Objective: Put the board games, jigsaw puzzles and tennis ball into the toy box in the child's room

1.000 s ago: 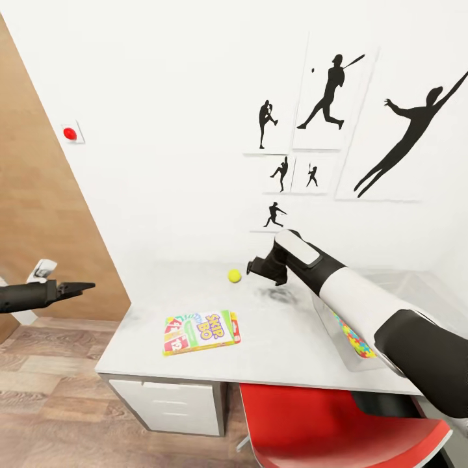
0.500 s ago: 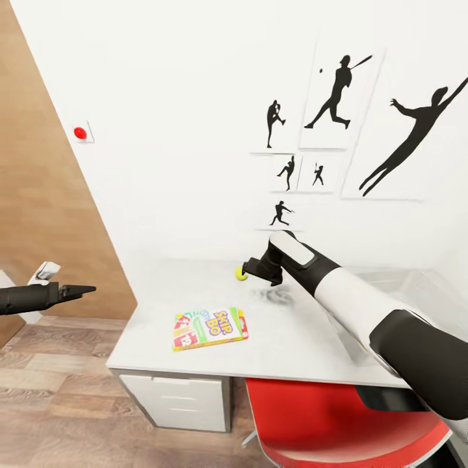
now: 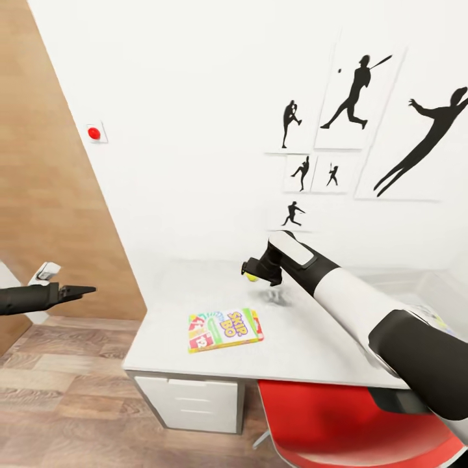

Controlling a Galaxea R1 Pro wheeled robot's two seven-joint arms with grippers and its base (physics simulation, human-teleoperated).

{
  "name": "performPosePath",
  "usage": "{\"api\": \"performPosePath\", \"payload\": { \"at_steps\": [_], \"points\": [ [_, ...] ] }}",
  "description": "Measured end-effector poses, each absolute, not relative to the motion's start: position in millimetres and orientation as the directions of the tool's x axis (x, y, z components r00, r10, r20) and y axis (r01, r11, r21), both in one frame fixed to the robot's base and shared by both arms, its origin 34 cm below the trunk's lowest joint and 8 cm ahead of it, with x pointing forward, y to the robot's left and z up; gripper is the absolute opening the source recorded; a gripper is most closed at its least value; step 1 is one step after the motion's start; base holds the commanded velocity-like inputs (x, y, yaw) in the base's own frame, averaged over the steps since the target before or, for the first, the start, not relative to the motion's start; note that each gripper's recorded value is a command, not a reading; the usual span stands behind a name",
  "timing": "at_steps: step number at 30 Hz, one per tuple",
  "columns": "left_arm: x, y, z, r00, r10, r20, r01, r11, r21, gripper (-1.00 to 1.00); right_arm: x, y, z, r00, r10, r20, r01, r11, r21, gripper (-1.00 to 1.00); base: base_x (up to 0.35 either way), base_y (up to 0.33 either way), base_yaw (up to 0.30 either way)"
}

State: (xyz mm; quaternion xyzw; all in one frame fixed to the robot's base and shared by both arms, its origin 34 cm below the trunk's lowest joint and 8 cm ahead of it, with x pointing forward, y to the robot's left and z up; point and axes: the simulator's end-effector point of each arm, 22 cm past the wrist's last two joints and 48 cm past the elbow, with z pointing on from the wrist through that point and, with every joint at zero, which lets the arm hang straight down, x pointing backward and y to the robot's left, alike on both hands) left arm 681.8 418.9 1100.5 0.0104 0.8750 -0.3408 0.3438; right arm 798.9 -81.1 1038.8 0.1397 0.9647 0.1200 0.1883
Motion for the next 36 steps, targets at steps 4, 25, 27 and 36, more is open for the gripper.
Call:
{"api": "performPosePath", "payload": {
  "at_steps": [4,25,27,36],
  "points": [
    [680.9,419.7,1095.4,-0.771,-0.222,-0.597,0.243,0.764,-0.598,1.00,800.3,-81.6,1038.9,-0.885,0.325,-0.333,0.233,0.929,0.287,1.00,0.057,0.167,0.119],
    [679.2,422.5,1086.2,-0.783,-0.232,-0.576,0.222,0.762,-0.609,1.00,802.3,-82.9,1039.7,-0.878,0.340,-0.337,0.245,0.924,0.293,1.00,0.004,0.049,0.040],
    [679.2,422.5,1086.1,-0.784,-0.233,-0.576,0.221,0.762,-0.609,1.00,802.3,-83.0,1039.8,-0.878,0.340,-0.337,0.245,0.924,0.293,1.00,0.000,0.240,0.000],
    [678.9,422.6,1085.0,-0.785,-0.234,-0.573,0.220,0.760,-0.611,1.00,802.5,-83.0,1040.0,-0.878,0.340,-0.337,0.245,0.924,0.293,1.00,-0.002,0.223,-0.002]
  ]
}}
